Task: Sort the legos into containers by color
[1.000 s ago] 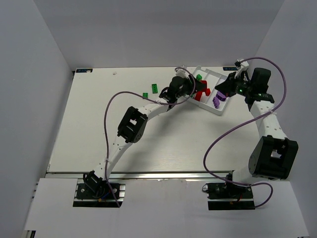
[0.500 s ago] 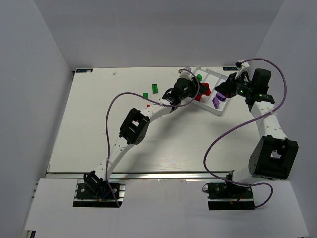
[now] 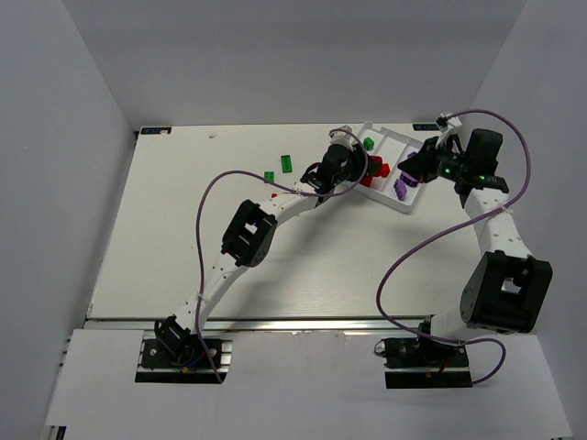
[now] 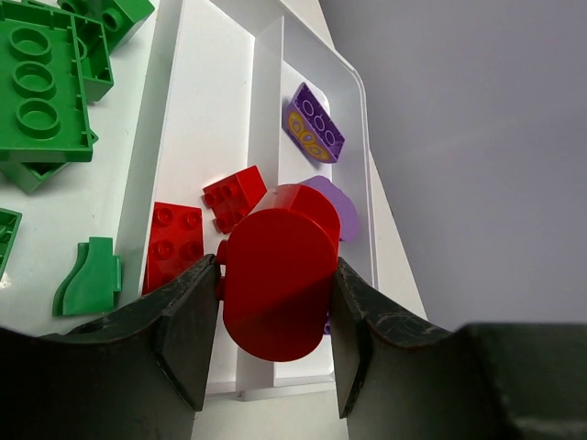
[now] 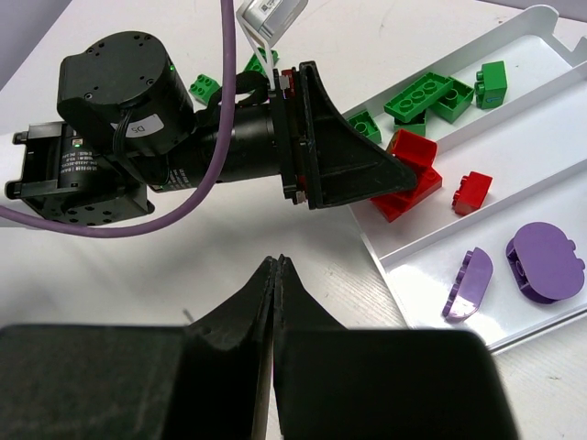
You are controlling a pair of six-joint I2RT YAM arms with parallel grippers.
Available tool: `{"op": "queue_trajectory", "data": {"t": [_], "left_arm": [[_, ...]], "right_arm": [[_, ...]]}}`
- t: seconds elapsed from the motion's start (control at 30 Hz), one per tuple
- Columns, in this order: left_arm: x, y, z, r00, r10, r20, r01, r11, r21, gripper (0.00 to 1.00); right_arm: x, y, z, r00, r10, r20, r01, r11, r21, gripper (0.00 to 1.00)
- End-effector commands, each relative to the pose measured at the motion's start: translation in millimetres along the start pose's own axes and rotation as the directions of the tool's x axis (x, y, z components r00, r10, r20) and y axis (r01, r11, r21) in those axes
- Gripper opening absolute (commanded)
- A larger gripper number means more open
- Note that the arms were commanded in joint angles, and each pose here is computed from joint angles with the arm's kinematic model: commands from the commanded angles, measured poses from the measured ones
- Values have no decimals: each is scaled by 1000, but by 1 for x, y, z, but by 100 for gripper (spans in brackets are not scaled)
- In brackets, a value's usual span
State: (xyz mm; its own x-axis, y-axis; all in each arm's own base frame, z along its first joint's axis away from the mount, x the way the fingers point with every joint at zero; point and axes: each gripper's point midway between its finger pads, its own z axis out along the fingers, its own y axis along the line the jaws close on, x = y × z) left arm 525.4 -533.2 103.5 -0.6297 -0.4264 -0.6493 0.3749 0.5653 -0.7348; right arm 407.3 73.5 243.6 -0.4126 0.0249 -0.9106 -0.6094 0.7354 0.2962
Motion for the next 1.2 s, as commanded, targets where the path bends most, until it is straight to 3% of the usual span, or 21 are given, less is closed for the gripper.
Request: {"op": "queue_trajectory", "data": {"t": [0.0,0.27,0.53,0.67,0.73,0.83,0.9,0.93,1.0,1.07,1.1,1.17], "left_arm": [[-14,-16,-1,1000,15,26,-16,1000,25,56],[-14,-16,-2,1000,15,19,-15,1000,20,69],[-29,-29,-7,998,40,50,-42,999,31,69],[-68,-49,-23,990,85,110,-90,995,37,61],[-87,-59,-40,984,122,126,-127,991,32,47],[-94,-41,-63,977,189,103,-186,982,-39,30],[-125,-52,-92,965,218,148,-210,975,-71,22],[-111,-29,-102,965,240,101,-228,966,-119,14],[-138,-36,-137,957,256,139,-237,962,-137,8],[-146,-17,-179,955,260,140,-231,954,-192,6],[-148,-9,-194,956,256,142,-223,951,-212,7],[-135,34,-228,968,228,105,-188,936,-297,23]], "right_arm": [[-11,8,-6,999,-26,30,27,1000,-16,0],[-5,6,-5,1000,-16,18,17,1000,-14,0],[-6,7,-6,1000,-26,17,27,1000,-15,0],[-12,15,-8,997,-75,19,76,995,-62,0],[-13,22,-8,993,-119,25,121,986,-115,0],[-16,32,-10,982,-183,39,187,965,-183,16],[-16,38,-11,978,-202,47,207,954,-219,26],[-16,39,-10,970,-238,54,244,942,-229,29],[-9,46,-10,964,-260,45,263,928,-266,45],[-4,54,-2,927,-371,46,368,882,-296,59],[10,59,1,929,-371,-2,351,880,-319,60],[21,71,19,883,-466,-55,423,841,-337,62]]}}
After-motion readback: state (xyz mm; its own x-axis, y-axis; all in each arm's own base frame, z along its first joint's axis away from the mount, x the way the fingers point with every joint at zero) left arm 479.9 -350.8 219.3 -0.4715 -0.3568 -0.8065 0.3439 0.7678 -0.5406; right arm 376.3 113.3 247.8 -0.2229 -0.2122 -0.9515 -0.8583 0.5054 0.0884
